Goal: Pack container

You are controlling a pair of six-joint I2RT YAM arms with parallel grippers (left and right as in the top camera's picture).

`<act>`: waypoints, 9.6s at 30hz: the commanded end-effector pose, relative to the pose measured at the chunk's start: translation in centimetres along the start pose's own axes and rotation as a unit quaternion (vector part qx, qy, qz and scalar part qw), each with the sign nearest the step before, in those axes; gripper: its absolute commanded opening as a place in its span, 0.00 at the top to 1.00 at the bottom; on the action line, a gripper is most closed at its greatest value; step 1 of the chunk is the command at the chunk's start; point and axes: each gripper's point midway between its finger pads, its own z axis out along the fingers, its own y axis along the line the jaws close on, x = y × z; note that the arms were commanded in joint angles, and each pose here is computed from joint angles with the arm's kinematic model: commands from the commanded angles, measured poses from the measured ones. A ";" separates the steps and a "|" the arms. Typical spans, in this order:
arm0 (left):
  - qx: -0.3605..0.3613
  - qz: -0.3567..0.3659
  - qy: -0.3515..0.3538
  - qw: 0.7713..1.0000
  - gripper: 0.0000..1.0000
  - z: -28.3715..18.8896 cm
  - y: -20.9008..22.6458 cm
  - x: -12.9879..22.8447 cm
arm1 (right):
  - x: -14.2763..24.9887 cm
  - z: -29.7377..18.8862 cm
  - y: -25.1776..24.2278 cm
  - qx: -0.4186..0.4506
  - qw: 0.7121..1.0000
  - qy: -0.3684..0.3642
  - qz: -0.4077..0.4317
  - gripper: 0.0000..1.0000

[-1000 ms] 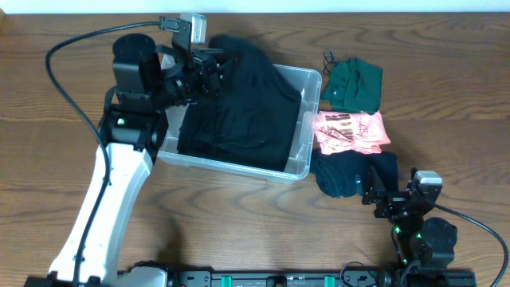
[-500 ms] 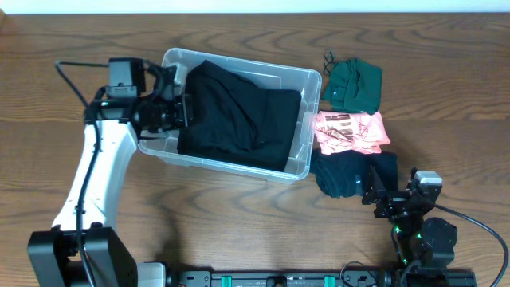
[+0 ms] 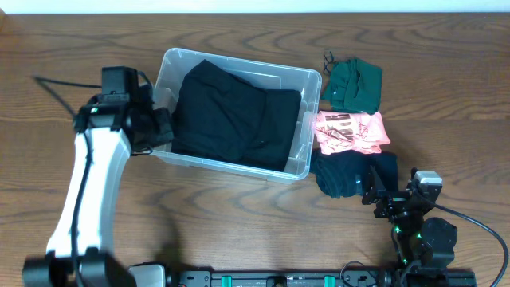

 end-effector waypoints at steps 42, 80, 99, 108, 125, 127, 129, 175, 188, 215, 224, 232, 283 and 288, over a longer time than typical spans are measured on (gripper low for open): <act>0.050 0.022 -0.056 0.997 0.51 7.8 -8.0 -6.2 | 0.1 0.0 0.3 -0.005 1.000 0.001 0.002 0.01; -0.069 -0.240 -0.281 0.927 0.02 -15.7 13.2 -9.2 | -3.4 -0.3 0.2 -0.003 0.993 -0.071 0.096 0.01; -0.071 -0.243 -0.270 0.929 0.02 -14.8 13.4 -9.4 | -6.9 7.5 2.4 -0.004 0.985 0.162 0.050 0.01; -0.071 -0.243 -0.270 0.929 0.02 -14.8 13.4 -9.4 | -14.3 16.0 4.8 -0.065 0.980 0.189 0.006 0.01; -0.071 -0.243 -0.270 0.929 0.02 -14.8 13.4 -9.4 | -4.4 24.9 -7.8 -0.018 0.912 0.324 0.252 0.01; -0.071 -0.243 -0.270 0.929 0.02 -14.8 13.4 -9.4 | -2.9 25.3 -7.4 -0.029 0.903 0.339 0.263 0.02; -0.071 -0.243 -0.270 0.929 0.02 -14.8 13.4 -9.4 | -1.7 25.7 -7.1 -0.040 0.896 0.350 0.272 0.02; -0.071 -0.243 -0.270 0.929 0.02 -14.8 13.4 -9.4 | -17.9 16.2 19.2 -0.422 0.847 0.258 0.196 0.99; -0.071 -0.243 -0.270 0.929 0.02 -14.8 13.4 -9.4 | -3.8 17.1 25.2 -0.195 0.878 0.402 0.175 0.99; -0.071 -0.243 -0.270 0.929 0.02 -14.8 13.4 -9.4 | -7.5 16.3 18.2 -0.069 0.945 0.319 0.011 0.09; -0.071 -0.243 -0.270 0.929 0.02 -14.8 13.4 -9.4 | -15.3 14.9 8.1 -0.023 0.964 0.250 0.086 0.03; -0.071 -0.243 -0.270 0.929 0.02 -14.8 13.4 -9.4 | -6.2 16.1 -2.0 0.049 0.904 0.406 0.129 0.02; -0.071 -0.243 -0.270 0.929 0.02 -14.8 13.4 -9.4 | -20.7 13.3 23.3 -0.468 0.838 0.221 0.175 0.99; -0.071 -0.243 -0.270 0.929 0.02 -14.8 13.4 -9.4 | -15.5 15.7 30.8 -0.433 0.847 0.244 0.187 0.99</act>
